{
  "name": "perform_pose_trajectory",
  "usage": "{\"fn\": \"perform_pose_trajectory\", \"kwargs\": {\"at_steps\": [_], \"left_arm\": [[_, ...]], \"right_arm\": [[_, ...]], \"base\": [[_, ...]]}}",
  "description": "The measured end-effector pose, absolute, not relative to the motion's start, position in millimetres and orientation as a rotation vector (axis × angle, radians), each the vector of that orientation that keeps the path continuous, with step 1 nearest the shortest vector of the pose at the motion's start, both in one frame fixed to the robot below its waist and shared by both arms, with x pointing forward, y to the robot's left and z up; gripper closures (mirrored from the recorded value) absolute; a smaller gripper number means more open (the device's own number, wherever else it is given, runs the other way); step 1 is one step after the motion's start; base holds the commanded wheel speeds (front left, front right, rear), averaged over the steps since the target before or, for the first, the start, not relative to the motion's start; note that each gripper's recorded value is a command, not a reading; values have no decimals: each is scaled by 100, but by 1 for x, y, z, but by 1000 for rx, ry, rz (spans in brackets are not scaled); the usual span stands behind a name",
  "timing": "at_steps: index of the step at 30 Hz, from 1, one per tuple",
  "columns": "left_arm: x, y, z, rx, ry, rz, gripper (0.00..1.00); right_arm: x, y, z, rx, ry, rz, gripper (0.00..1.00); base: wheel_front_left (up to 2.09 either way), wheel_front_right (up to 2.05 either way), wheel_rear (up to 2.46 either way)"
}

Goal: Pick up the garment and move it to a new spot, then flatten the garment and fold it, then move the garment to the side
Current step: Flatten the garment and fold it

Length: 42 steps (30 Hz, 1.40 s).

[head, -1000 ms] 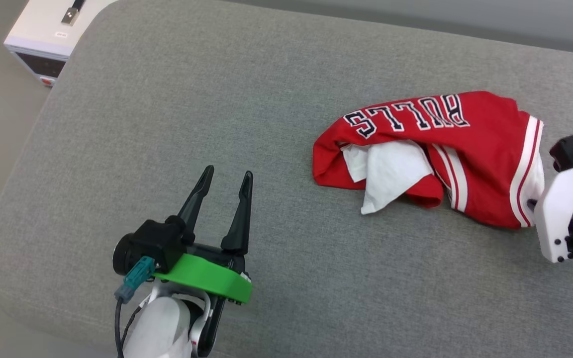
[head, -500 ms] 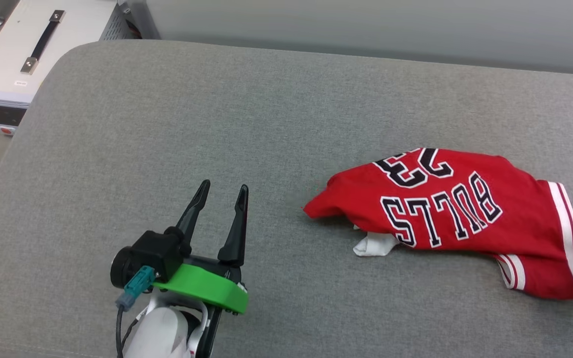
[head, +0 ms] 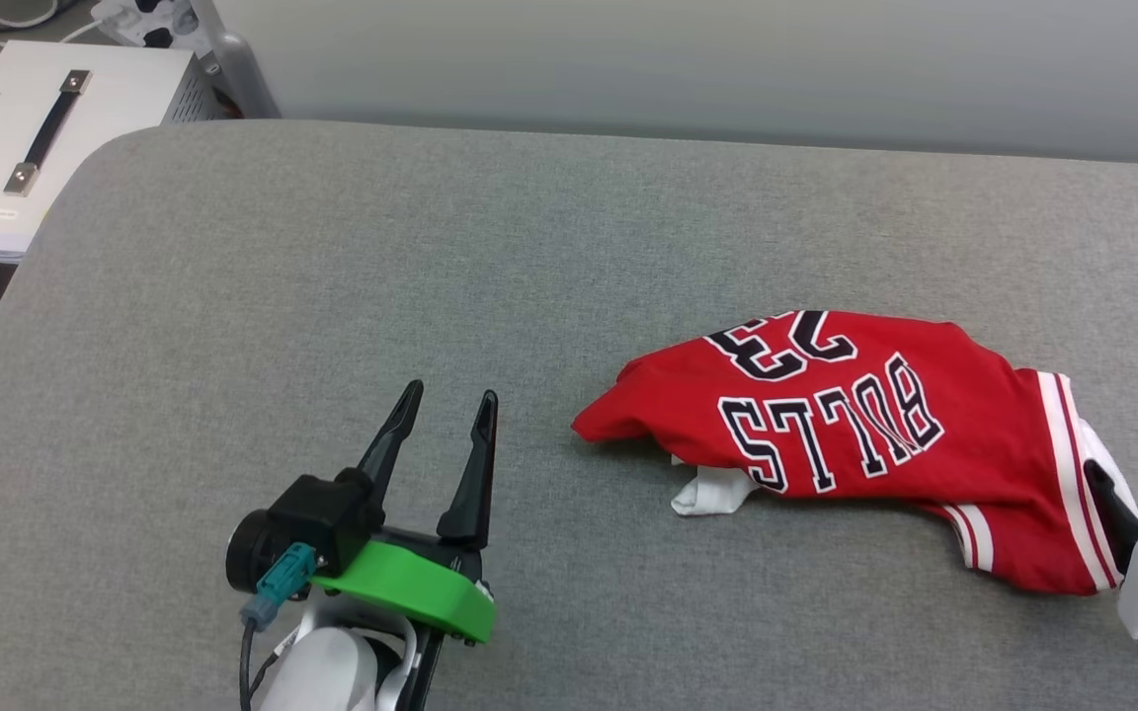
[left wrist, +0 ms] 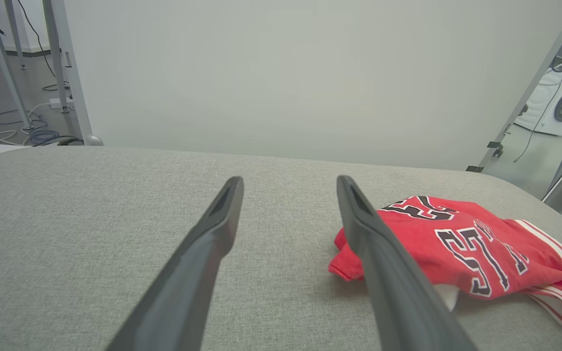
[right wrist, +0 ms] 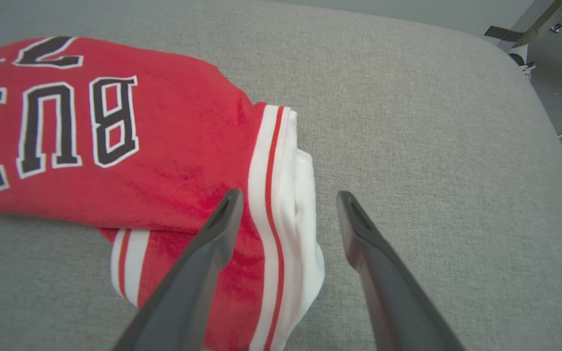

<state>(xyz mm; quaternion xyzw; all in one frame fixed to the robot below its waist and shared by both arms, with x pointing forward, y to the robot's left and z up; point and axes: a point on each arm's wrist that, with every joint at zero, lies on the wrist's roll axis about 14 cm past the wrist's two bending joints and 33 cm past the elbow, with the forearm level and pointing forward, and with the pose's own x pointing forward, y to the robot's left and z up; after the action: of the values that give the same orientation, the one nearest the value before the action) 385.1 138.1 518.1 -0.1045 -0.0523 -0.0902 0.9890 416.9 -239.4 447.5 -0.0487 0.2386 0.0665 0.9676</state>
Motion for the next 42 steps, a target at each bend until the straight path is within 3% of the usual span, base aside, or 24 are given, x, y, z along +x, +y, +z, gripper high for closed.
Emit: {"fn": "perform_pose_trajectory", "kwargs": {"at_steps": [7,8,11,18,27,31,36,42], "left_arm": [[379,126,523,-219,-117,-215,0],[380,120,528,-230,-131,-235,0],[379,112,530,-240,-131,-260,0],[372,98,521,-258,-100,-296,0],[373,79,516,-271,-78,-351,0],[373,42,492,-237,92,-490,0],[364,6,455,-160,433,-654,0],[359,-5,431,-56,671,-704,0]], "right_arm": [[420,-228,517,-38,122,138,0],[412,-226,537,3,-1,122,0],[401,-224,546,56,-92,95,0],[385,-210,551,113,-182,70,0],[386,-212,551,96,-185,54,0],[386,-218,546,93,-169,34,0],[387,-220,537,85,-141,28,0],[386,-225,531,81,-125,8,0]], "base": [[0,0,0],[0,0,0],[0,0,0],[0,0,0],[0,0,0],[0,0,0],[0,0,0],[0,0,0]]}}
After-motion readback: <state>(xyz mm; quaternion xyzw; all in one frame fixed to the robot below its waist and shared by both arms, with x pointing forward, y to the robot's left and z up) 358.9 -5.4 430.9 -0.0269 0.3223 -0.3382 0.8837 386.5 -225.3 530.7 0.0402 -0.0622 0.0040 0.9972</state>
